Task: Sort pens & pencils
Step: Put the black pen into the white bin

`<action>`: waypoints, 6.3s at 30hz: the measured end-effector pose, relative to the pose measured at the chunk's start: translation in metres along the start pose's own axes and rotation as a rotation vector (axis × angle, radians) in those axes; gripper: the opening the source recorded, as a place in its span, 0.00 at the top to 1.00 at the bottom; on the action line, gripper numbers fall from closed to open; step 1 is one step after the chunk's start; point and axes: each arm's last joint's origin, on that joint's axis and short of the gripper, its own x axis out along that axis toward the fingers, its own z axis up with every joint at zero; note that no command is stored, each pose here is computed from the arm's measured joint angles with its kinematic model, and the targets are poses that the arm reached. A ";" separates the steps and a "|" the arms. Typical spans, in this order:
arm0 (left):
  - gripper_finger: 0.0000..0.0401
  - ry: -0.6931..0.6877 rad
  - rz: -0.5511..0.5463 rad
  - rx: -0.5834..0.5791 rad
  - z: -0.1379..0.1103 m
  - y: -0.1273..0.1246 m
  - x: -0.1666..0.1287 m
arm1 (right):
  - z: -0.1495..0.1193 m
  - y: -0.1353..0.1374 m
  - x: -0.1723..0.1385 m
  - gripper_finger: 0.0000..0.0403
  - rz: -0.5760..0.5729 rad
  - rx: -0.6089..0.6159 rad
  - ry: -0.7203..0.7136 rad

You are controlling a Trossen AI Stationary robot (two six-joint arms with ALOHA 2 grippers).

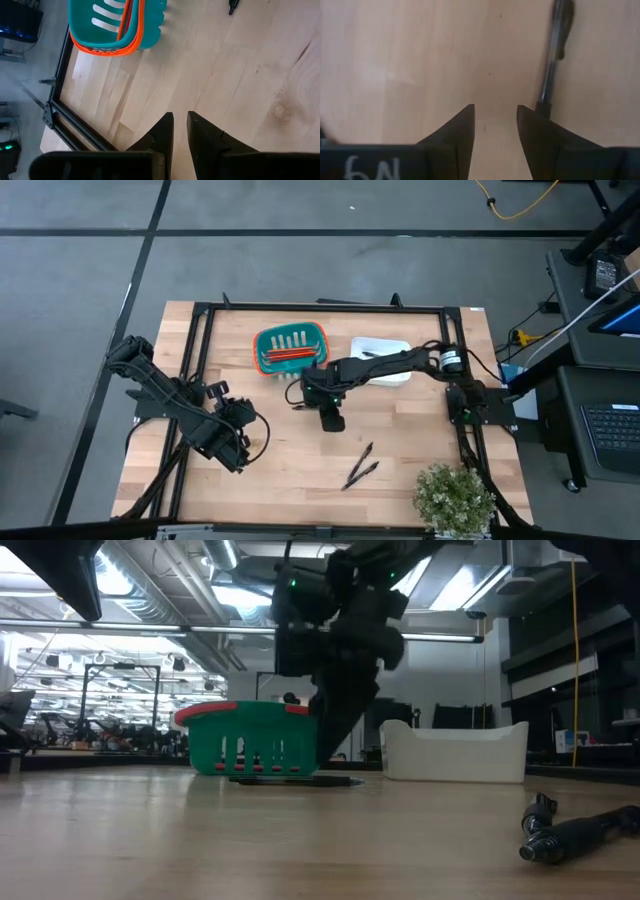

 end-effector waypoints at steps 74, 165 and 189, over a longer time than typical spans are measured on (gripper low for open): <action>0.88 -0.003 -0.006 -0.005 0.000 -0.001 0.000 | 0.003 0.005 0.021 0.91 -0.085 0.034 0.156; 0.88 -0.031 -0.032 0.010 0.000 -0.004 -0.001 | -0.033 -0.054 -0.036 0.66 -0.316 0.208 0.133; 0.88 -0.032 -0.033 0.017 0.000 -0.005 -0.002 | -0.042 -0.071 -0.029 0.66 -0.307 0.272 0.088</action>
